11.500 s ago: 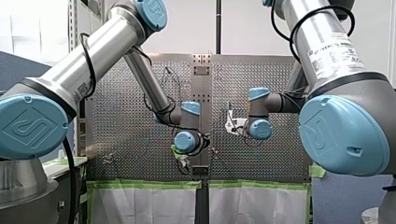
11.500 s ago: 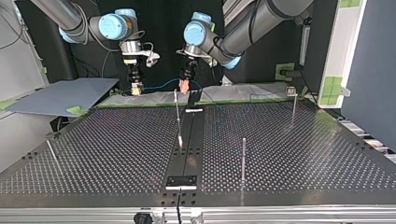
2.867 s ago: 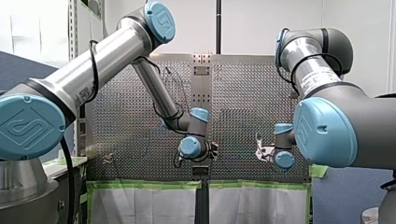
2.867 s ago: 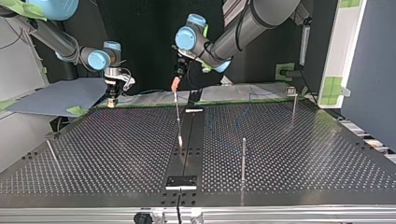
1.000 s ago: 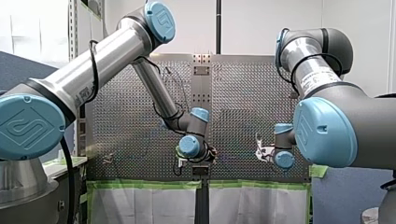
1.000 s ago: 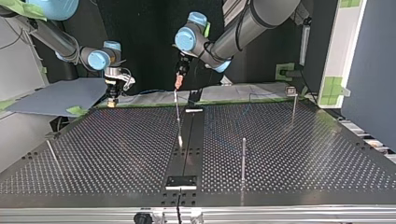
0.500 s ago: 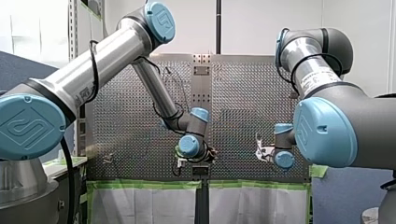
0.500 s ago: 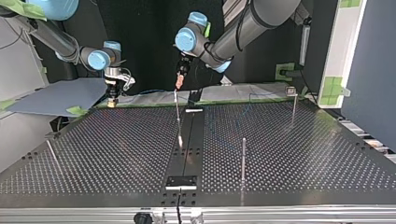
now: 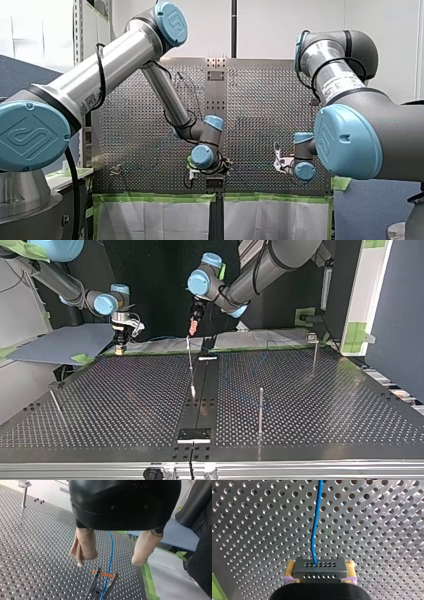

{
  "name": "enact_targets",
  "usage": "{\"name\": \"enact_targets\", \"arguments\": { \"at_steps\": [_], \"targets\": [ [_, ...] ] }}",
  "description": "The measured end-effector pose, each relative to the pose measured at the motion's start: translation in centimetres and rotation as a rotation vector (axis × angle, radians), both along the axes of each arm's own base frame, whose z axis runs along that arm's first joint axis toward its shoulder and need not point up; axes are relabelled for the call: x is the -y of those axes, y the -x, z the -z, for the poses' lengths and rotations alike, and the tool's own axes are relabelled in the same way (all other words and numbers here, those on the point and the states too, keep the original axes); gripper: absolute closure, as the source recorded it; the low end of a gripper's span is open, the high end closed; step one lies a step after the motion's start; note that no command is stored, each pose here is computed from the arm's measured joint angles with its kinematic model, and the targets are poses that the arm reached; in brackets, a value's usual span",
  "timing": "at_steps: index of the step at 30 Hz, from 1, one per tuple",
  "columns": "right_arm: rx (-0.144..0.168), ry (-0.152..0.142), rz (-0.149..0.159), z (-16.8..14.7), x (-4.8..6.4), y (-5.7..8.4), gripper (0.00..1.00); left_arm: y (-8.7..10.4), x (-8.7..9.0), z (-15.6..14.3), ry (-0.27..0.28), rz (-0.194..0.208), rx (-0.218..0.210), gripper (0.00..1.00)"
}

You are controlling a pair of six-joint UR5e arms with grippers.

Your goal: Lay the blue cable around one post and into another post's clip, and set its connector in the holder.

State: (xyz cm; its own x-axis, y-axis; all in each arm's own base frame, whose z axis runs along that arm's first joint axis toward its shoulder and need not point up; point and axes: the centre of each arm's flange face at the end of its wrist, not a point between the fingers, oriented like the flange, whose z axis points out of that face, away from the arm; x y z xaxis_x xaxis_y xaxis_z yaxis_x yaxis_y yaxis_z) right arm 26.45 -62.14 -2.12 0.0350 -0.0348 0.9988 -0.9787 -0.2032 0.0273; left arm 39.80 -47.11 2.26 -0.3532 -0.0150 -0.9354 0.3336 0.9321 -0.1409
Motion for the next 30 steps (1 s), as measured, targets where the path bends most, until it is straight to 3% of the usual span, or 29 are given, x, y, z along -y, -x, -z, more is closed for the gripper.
{"name": "enact_targets", "arguments": {
  "at_steps": [24,30],
  "targets": [
    [0.000,-0.002,0.002,0.02,0.03,0.12,1.00,0.03,-0.03,0.06,-0.002,0.000,-0.002,0.00],
    [0.000,-0.001,0.002,0.01,0.03,0.12,1.00,-0.11,-0.55,-0.70,-0.012,-0.037,-0.010,0.00]
  ]
}}
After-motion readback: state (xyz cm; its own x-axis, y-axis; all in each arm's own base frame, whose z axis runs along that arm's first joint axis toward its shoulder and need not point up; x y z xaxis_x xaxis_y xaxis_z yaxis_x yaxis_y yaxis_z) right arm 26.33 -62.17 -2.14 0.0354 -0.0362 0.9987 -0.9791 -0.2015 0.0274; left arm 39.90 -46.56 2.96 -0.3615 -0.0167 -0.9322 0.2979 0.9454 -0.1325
